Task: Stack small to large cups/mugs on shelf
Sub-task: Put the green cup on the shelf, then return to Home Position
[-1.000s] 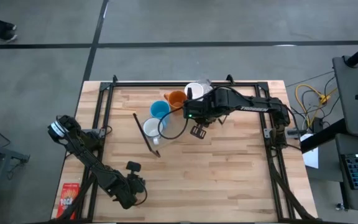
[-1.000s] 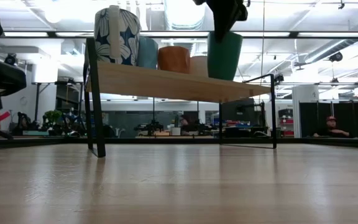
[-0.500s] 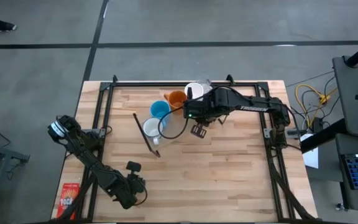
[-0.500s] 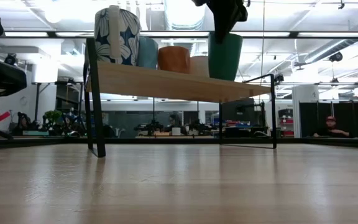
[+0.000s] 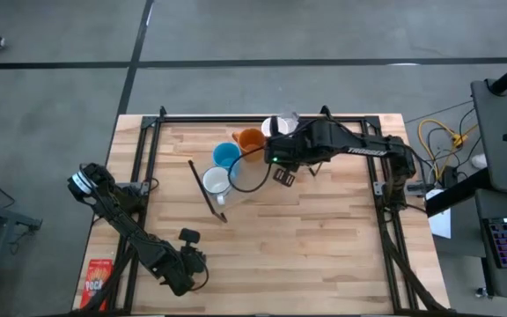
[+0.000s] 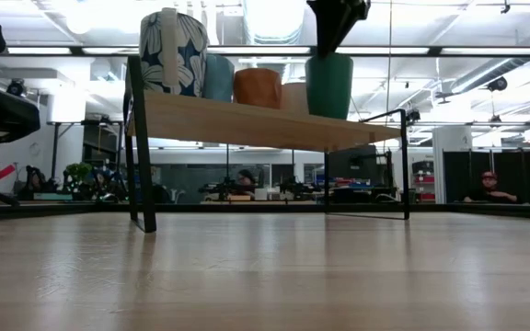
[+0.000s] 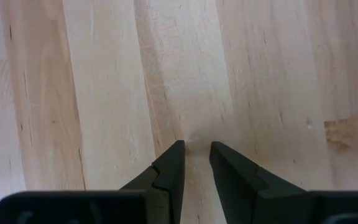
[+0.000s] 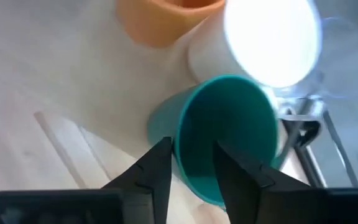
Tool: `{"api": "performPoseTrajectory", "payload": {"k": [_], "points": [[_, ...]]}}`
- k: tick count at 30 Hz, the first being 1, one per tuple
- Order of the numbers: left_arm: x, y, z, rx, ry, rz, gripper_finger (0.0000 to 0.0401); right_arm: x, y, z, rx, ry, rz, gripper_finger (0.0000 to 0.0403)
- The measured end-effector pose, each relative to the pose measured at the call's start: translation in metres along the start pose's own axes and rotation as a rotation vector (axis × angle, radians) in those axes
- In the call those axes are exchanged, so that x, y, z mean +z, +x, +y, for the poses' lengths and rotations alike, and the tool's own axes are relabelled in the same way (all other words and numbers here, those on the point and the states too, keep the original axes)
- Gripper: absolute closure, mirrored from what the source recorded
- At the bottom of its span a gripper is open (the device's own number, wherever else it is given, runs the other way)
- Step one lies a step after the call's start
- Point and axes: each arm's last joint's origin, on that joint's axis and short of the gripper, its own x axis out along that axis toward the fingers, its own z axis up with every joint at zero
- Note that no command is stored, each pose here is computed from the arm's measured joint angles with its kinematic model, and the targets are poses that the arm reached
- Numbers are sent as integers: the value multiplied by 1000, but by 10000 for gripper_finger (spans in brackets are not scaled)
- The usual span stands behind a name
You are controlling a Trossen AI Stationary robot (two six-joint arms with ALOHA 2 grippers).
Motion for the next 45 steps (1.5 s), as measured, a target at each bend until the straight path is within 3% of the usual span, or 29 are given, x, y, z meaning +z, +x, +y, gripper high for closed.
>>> {"api": "performPoseTrajectory", "payload": {"k": [15, 19, 22, 26, 31, 35, 38, 41, 45], "points": [[0, 0, 0, 0, 10, -3, 332, -14, -31, 0, -13, -13, -100, 280], [2, -1, -1, 35, 103, -44, 332, -30, -62, 1, 40, -37, -183, 280], [12, -5, 0, 161, 124, -152, 332, -50, -100, 0, 111, -23, -320, 281], [30, -45, -2, 283, 72, -369, 332, -90, -151, -3, 265, -5, -486, 298], [21, -133, -2, 344, 95, -677, 333, -152, -193, 4, 378, -87, -653, 364], [-9, -208, 14, 232, 109, -891, 333, -206, -204, 16, 361, -172, -794, 391], [-29, -241, 34, 87, 100, -996, 333, -242, -198, 24, 345, -204, -891, 394], [-45, -248, 50, -79, 148, -1020, 334, -272, -183, 26, 345, -205, -973, 394], [-64, -222, 57, -231, 311, -957, 334, -300, -150, 25, 354, -182, -1032, 394]]}}
